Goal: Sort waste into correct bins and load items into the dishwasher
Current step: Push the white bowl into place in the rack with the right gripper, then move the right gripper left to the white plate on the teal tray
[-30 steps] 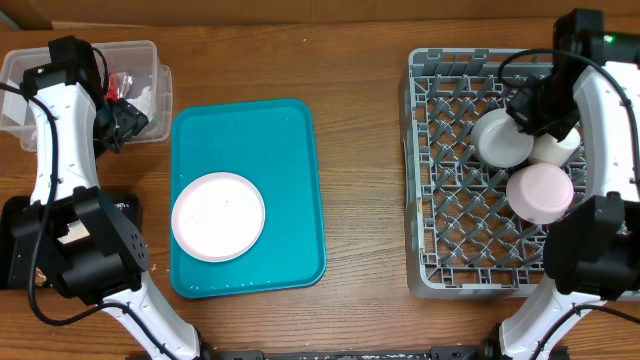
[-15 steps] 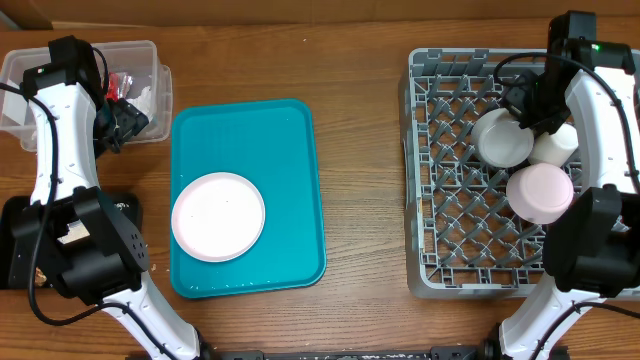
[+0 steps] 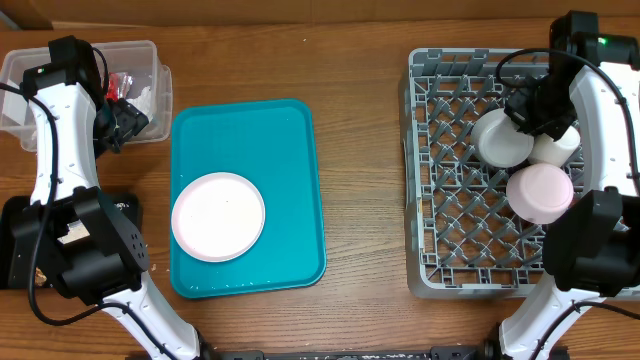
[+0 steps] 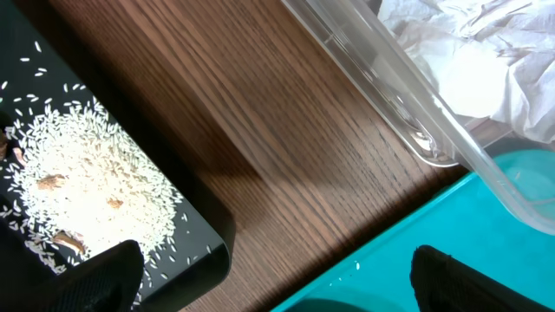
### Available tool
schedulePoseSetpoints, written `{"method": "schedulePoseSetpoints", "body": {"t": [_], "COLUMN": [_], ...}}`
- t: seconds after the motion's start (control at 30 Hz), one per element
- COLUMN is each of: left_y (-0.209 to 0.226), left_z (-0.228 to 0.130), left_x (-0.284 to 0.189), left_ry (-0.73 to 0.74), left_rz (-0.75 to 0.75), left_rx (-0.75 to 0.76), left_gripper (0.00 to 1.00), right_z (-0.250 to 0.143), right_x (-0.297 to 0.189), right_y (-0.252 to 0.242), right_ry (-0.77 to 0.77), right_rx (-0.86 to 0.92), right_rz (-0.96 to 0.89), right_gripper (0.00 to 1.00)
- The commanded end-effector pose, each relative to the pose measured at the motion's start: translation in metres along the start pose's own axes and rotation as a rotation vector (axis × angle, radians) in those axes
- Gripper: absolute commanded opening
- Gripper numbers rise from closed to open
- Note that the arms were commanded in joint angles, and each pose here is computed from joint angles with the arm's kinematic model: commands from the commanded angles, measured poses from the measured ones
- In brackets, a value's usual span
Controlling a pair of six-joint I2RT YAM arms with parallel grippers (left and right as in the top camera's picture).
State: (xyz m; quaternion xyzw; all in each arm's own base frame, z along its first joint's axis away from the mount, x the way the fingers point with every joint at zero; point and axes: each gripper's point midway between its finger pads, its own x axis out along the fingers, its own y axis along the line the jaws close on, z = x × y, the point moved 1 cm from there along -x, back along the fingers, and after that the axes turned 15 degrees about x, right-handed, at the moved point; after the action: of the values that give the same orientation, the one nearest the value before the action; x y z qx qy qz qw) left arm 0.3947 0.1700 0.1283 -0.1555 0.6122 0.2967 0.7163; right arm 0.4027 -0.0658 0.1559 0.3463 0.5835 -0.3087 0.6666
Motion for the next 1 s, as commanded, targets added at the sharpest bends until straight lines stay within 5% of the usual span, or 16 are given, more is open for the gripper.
{"method": "schedulePoseSetpoints", "body": {"t": [0.0, 0.43, 0.67, 0.77, 0.83, 0.97], "left_y": [0.002, 0.002, 0.002, 0.002, 0.002, 0.002], "left_z": [0.0, 0.0, 0.0, 0.0, 0.0, 0.0], "left_x": [0.001, 0.001, 0.001, 0.001, 0.001, 0.001], "left_ry": [0.001, 0.001, 0.001, 0.001, 0.001, 0.001], "left_rz": [0.008, 0.008, 0.008, 0.008, 0.008, 0.008], "left_rx": [-0.015, -0.015, -0.015, -0.015, -0.015, -0.015], "left_gripper": [1.0, 1.0, 1.0, 1.0, 1.0, 1.0], "right_z": [0.004, 0.024, 0.009, -0.03, -0.066, -0.133], "right_x": [0.012, 0.031, -0.055, -0.105, -0.132, -0.153], "right_y": [0.006, 0.026, 0.041, 0.068, 0.089, 0.124], "right_ry": [-0.003, -0.054, -0.095, -0.064, -0.028, 0.008], "right_rx": [-0.006, 0.002, -0.01, -0.169, -0.306, -0.487], "right_rz": [0.003, 0.058, 0.191, 0.374, 0.503, 0.599], "right_gripper": [0.06, 0.04, 0.04, 0.04, 0.12, 0.53]}}
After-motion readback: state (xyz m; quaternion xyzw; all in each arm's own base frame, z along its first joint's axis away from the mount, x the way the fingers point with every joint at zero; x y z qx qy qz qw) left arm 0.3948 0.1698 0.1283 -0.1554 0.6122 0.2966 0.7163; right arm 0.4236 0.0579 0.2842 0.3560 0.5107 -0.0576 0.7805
